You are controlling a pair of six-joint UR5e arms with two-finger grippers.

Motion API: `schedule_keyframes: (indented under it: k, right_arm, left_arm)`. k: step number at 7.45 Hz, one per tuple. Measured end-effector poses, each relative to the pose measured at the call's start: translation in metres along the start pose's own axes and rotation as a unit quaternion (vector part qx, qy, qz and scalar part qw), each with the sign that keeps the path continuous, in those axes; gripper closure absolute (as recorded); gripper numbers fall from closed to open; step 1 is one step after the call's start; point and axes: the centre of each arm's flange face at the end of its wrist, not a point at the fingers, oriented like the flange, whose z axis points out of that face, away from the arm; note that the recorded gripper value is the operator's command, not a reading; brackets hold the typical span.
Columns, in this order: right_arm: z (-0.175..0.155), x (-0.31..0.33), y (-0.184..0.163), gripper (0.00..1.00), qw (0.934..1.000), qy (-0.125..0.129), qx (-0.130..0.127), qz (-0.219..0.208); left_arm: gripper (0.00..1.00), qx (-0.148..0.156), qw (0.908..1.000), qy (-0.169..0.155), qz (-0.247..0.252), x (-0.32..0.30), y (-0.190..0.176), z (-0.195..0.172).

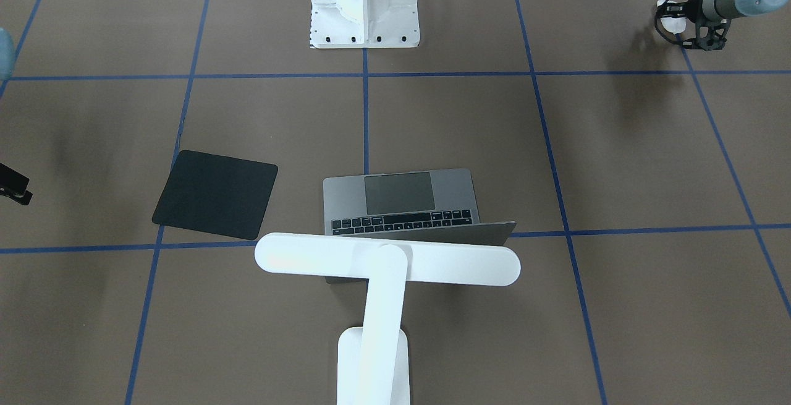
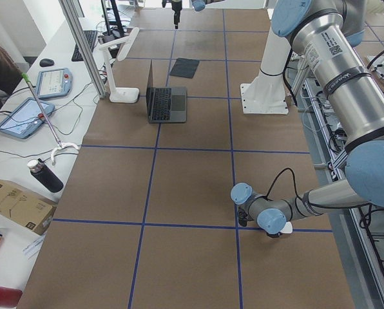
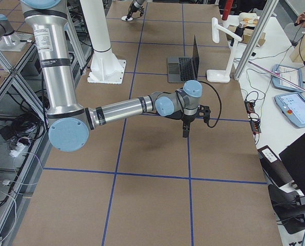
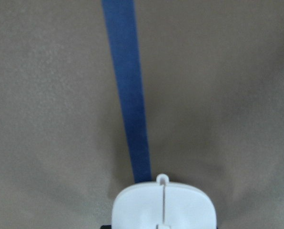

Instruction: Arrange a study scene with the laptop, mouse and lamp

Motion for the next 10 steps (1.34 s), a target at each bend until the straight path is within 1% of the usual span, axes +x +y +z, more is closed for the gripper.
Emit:
schedule_keyframes:
  k: [1,4,7,10]
  right_arm:
    - [0.0,0.0,0.0,0.0,1.0,0.0,0.0,0.0]
    - [0.0,-0.001,-0.001,0.0,1.0,0.0,0.001,-0.001]
    - [0.0,-0.001,-0.001,0.0,1.0,0.0,0.0,-0.001]
    - [-0.001,0.0,0.0,0.0,1.0,0.0,0.0,0.0]
  left_arm:
    - [0.53,0.001,1.0,0.002,0.002,-0.001,0.001,0.0]
    - [0.54,0.005,0.9998,0.013,0.014,0.001,0.004,-0.002]
    - [0.54,-0.002,0.9994,0.029,0.018,0.009,0.007,-0.006]
    - [0.54,-0.007,0.9985,0.052,0.016,0.034,0.008,-0.018]
